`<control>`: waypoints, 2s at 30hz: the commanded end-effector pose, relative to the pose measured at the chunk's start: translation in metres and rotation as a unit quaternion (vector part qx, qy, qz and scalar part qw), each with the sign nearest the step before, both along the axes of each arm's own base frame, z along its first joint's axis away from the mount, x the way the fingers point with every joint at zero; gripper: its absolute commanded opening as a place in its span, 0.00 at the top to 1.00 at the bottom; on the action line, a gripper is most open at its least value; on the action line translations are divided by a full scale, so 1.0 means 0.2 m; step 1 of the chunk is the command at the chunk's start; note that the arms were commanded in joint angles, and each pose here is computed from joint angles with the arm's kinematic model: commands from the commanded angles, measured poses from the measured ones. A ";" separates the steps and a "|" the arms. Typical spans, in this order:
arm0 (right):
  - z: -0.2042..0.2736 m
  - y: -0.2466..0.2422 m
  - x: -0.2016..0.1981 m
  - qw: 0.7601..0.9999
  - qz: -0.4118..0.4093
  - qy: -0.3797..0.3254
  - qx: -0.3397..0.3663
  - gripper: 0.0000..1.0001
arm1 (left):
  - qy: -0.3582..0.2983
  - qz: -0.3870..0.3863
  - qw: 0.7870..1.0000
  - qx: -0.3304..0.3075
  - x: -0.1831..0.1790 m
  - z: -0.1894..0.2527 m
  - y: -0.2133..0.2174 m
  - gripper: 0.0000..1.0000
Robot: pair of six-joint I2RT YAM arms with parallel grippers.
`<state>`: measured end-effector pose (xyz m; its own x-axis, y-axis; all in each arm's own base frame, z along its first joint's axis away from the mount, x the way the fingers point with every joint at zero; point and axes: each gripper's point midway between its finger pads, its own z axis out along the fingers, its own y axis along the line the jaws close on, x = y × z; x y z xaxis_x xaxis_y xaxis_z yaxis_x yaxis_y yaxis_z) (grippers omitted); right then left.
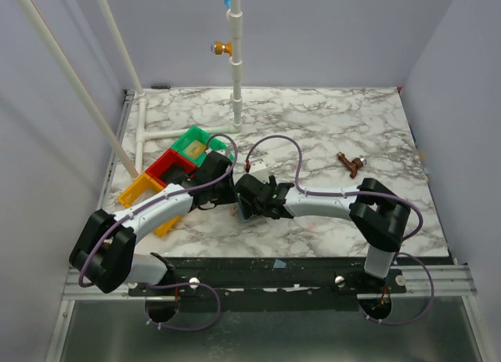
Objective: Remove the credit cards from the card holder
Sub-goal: Remove the credit card from the card holder.
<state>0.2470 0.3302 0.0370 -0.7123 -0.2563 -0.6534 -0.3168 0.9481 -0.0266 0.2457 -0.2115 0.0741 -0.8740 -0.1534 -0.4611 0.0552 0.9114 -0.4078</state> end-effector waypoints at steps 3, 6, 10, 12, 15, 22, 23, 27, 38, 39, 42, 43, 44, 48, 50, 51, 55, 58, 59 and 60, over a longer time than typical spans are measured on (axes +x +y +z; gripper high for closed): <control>0.04 -0.07 0.03 0.999 -0.038 -0.025 -0.022 0.30 | -0.003 -0.025 1.000 -0.018 0.04 0.03 -0.08 0.78; 0.06 -0.10 0.04 0.998 -0.050 -0.028 -0.017 0.31 | -0.001 -0.036 0.999 -0.019 0.05 0.02 -0.11 0.80; 0.10 -0.14 0.04 0.998 -0.060 -0.029 -0.001 0.31 | 0.003 -0.047 0.999 -0.017 0.07 0.02 -0.16 0.80; 0.11 -0.15 0.05 0.998 -0.065 -0.025 0.009 0.31 | 0.004 -0.053 0.998 -0.020 0.08 0.02 -0.20 0.81; 0.12 -0.18 0.06 0.997 -0.072 -0.016 0.029 0.31 | 0.010 -0.056 0.998 -0.018 0.10 0.00 -0.24 0.82; 0.09 -0.24 0.07 0.996 -0.080 0.003 0.042 0.31 | 0.024 -0.067 0.997 -0.018 0.14 -0.05 -0.33 0.84; 0.09 -0.24 0.06 0.996 -0.080 0.005 0.045 0.31 | 0.025 -0.069 0.997 -0.019 0.14 -0.06 -0.34 0.84; 0.13 -0.26 0.06 0.994 -0.087 0.002 0.059 0.32 | 0.028 -0.083 0.996 -0.020 0.14 -0.06 -0.41 0.84; 0.56 -0.29 0.03 0.980 -0.063 -0.042 0.183 0.37 | 0.047 -0.111 0.992 -0.029 0.14 -0.10 -0.56 0.85; 0.56 -0.26 0.02 0.978 -0.052 -0.038 0.197 0.42 | 0.050 -0.113 0.992 -0.030 0.14 -0.12 -0.57 0.85; 0.50 -0.18 -0.01 0.976 -0.028 -0.013 0.217 0.54 | 0.058 -0.112 0.992 -0.027 0.15 -0.15 -0.59 0.85; 0.48 -0.16 -0.02 0.975 -0.022 -0.004 0.220 0.59 | 0.060 -0.112 0.992 -0.025 0.15 -0.16 -0.59 0.85; 0.45 -0.13 -0.02 0.974 -0.014 0.002 0.226 0.63 | 0.063 -0.112 0.991 -0.024 0.15 -0.18 -0.59 0.85; 0.38 -0.09 -0.02 0.966 -0.005 0.021 0.258 0.78 | 0.072 -0.115 0.991 -0.022 0.14 -0.21 -0.59 0.84; 0.35 -0.09 0.00 0.961 -0.008 0.025 0.277 0.85 | 0.072 -0.114 0.991 -0.020 0.15 -0.21 -0.58 0.84; 0.34 -0.09 0.00 0.957 -0.007 0.025 0.288 0.86 | 0.071 -0.112 0.991 -0.021 0.15 -0.20 -0.57 0.84; 0.23 -0.12 0.02 0.950 -0.019 0.038 0.308 0.92 | 0.060 -0.112 0.992 -0.021 0.17 -0.16 -0.56 0.83; 0.15 -0.11 0.03 0.945 -0.023 0.053 0.323 0.96 | 0.054 -0.114 0.992 -0.022 0.18 -0.13 -0.56 0.83; 0.14 -0.10 0.02 0.941 -0.020 0.060 0.332 0.96 | 0.053 -0.114 0.992 -0.023 0.18 -0.12 -0.56 0.82; 0.12 -0.10 0.02 0.938 -0.024 0.063 0.339 0.98 | 0.052 -0.114 0.992 -0.024 0.18 -0.11 -0.56 0.82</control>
